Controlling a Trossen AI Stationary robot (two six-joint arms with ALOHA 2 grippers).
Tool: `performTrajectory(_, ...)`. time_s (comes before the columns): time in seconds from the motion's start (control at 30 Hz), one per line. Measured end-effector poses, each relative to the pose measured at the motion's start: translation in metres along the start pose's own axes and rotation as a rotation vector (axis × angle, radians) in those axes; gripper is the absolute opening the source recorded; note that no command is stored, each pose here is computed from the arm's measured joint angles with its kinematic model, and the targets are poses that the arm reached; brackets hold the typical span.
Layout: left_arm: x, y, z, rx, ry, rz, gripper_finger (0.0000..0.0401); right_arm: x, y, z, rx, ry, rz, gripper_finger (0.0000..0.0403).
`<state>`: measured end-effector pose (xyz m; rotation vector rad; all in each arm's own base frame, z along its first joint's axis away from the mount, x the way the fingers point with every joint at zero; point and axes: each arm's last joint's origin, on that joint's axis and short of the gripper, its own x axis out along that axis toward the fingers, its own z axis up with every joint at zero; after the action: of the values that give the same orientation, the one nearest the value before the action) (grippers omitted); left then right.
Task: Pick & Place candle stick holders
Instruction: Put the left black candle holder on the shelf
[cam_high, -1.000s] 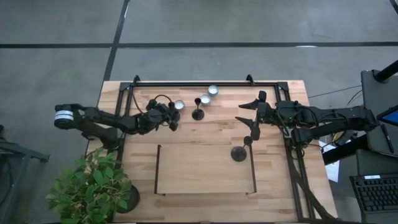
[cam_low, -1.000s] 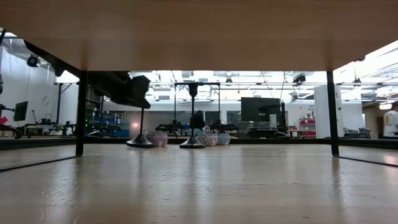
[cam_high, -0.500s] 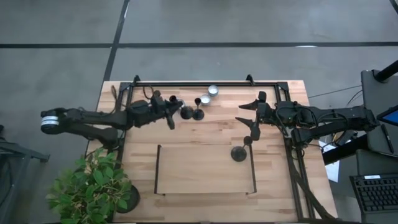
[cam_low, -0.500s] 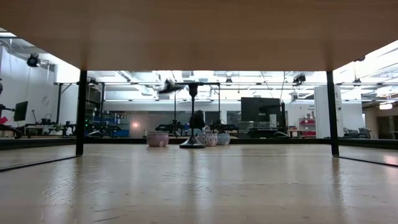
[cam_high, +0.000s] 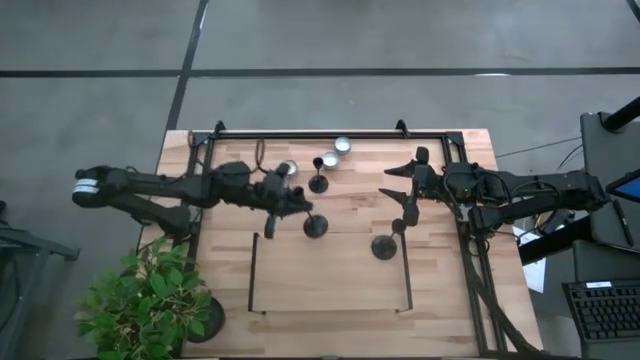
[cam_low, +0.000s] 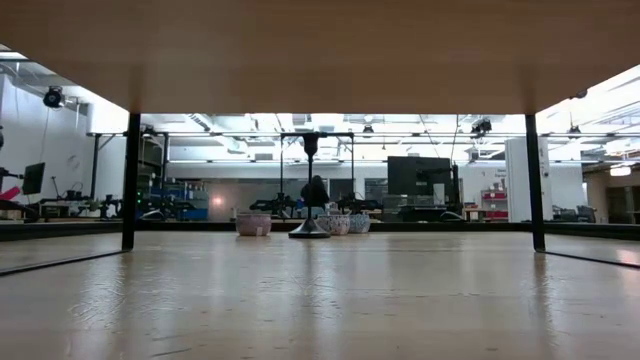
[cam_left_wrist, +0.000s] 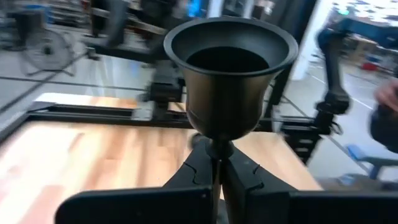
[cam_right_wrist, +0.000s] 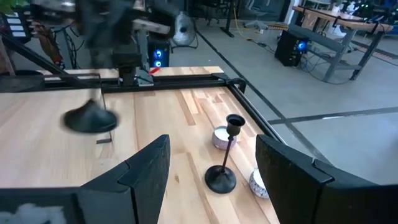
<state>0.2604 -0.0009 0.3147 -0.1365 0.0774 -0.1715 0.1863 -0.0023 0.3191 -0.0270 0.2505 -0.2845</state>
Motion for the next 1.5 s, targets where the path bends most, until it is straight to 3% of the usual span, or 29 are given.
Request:
performTrajectory(0.27, 0.045, -0.021, -0.003, 0.013, 0.061, -0.083, 0.0004, -0.012, -0.005, 0.005, 0.019, -0.046, -0.048, 0.0228)
performTrajectory(0.5, 0.073, -0.023, -0.013, 0.081, 0.145, -0.100, 0.0005, -0.021, -0.007, 0.009, 0.003, -0.083, -0.035, 0.0228)
performTrajectory(0.7, 0.081, -0.027, -0.014, 0.097, 0.156, -0.212, 0.0005, -0.023, -0.007, 0.010, 0.004, -0.092, -0.030, 0.0228)
performTrajectory(1.03, 0.087, -0.032, -0.017, 0.110, 0.167, -0.316, 0.0009, -0.030, -0.001, 0.020, -0.009, -0.152, 0.077, 0.0228)
performTrajectory(1.37, 0.087, -0.035, -0.019, 0.096, 0.179, -0.344, 0.0052, -0.041, -0.001, 0.041, -0.002, -0.219, 0.100, 0.0228)
performTrajectory(1.5, 0.088, -0.039, -0.017, 0.107, 0.151, -0.354, 0.0084, -0.047, 0.000, 0.053, 0.013, -0.257, 0.167, 0.0228)
